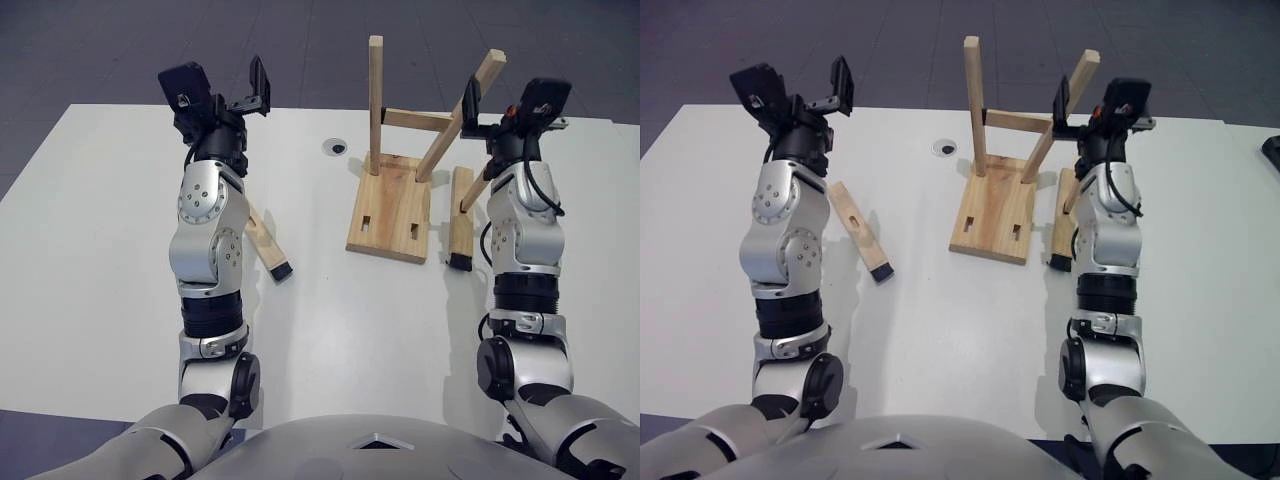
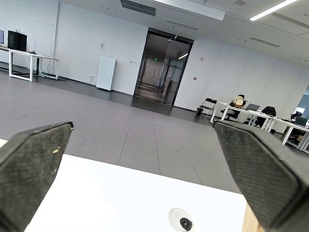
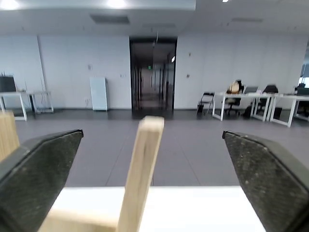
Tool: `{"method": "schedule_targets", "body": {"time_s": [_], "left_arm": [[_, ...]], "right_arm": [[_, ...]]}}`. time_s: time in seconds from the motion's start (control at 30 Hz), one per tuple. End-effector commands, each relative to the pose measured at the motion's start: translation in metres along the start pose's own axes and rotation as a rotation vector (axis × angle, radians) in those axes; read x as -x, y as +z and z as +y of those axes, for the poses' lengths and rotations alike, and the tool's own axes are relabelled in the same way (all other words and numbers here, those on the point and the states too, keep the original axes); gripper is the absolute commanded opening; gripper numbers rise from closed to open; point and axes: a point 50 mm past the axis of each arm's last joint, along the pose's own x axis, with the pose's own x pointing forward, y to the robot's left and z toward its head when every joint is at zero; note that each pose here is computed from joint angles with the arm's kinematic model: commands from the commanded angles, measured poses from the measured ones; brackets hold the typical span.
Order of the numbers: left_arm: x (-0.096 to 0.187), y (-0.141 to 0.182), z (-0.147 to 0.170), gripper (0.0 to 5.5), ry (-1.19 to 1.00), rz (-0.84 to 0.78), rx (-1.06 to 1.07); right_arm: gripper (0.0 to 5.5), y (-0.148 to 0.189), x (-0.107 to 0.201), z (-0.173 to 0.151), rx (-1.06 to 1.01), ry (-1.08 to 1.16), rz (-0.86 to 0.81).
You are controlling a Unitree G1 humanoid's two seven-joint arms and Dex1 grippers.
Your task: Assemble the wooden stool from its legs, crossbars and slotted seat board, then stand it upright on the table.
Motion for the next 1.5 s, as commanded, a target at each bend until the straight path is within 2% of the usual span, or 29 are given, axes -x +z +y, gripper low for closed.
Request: {"method": "schedule_targets", "body": {"time_s": [0.03,0.13,0.2,0.27,0.33,0.37,0.47,0.63,0.73,0.83,0.93,1.03,1.33,1.5], "left_arm": [[-0.002,0.005,0.002,5.4,0.014,-0.02,-0.018],[-0.002,0.005,0.003,5.4,0.021,-0.022,-0.019],[-0.001,0.004,0.003,5.4,0.016,-0.016,-0.022],[0.0,0.002,0.004,5.4,0.013,-0.005,-0.027],[0.001,-0.001,0.005,5.4,0.012,0.007,-0.031],[0.002,-0.002,0.006,5.4,0.011,0.014,-0.034],[0.003,-0.006,0.007,5.4,0.004,0.031,-0.041],[-0.002,-0.003,0.003,5.4,-0.001,0.009,-0.038],[-0.004,0.001,0.002,5.4,0.005,-0.009,-0.028],[-0.004,0.005,0.003,5.4,0.019,-0.035,-0.025],[0.0,0.008,0.007,5.4,0.041,-0.054,-0.035],[0.006,0.005,0.012,5.4,0.064,-0.047,-0.052],[0.019,-0.001,0.017,5.4,0.091,-0.017,-0.074],[0.021,-0.005,0.016,5.4,0.083,0.006,-0.091]], "right_arm": [[5.38,0.048,-0.011,0.001,-0.013,-0.003,-0.185],[5.38,0.019,-0.009,0.001,0.032,-0.031,-0.058],[5.38,-0.028,0.006,-0.002,0.103,-0.055,0.144],[5.38,-0.08,0.033,-0.003,0.163,-0.058,0.379],[5.38,-0.109,0.052,-0.004,0.2,-0.067,0.527],[5.38,-0.115,0.056,-0.002,0.206,-0.066,0.55],[5.38,-0.109,0.046,0.003,0.153,-0.065,0.485],[5.38,-0.081,0.025,-0.003,0.094,-0.079,0.307],[5.38,-0.048,0.018,-0.012,0.064,-0.079,0.142],[5.38,0.005,0.015,-0.024,0.067,-0.075,-0.059],[5.38,0.039,0.026,-0.026,0.067,-0.018,-0.145],[5.38,0.043,0.043,-0.019,0.08,0.038,-0.089],[5.38,-0.033,0.117,-0.011,0.11,0.036,0.33],[5.38,-0.067,0.139,-0.007,0.149,0.015,0.524]]}}
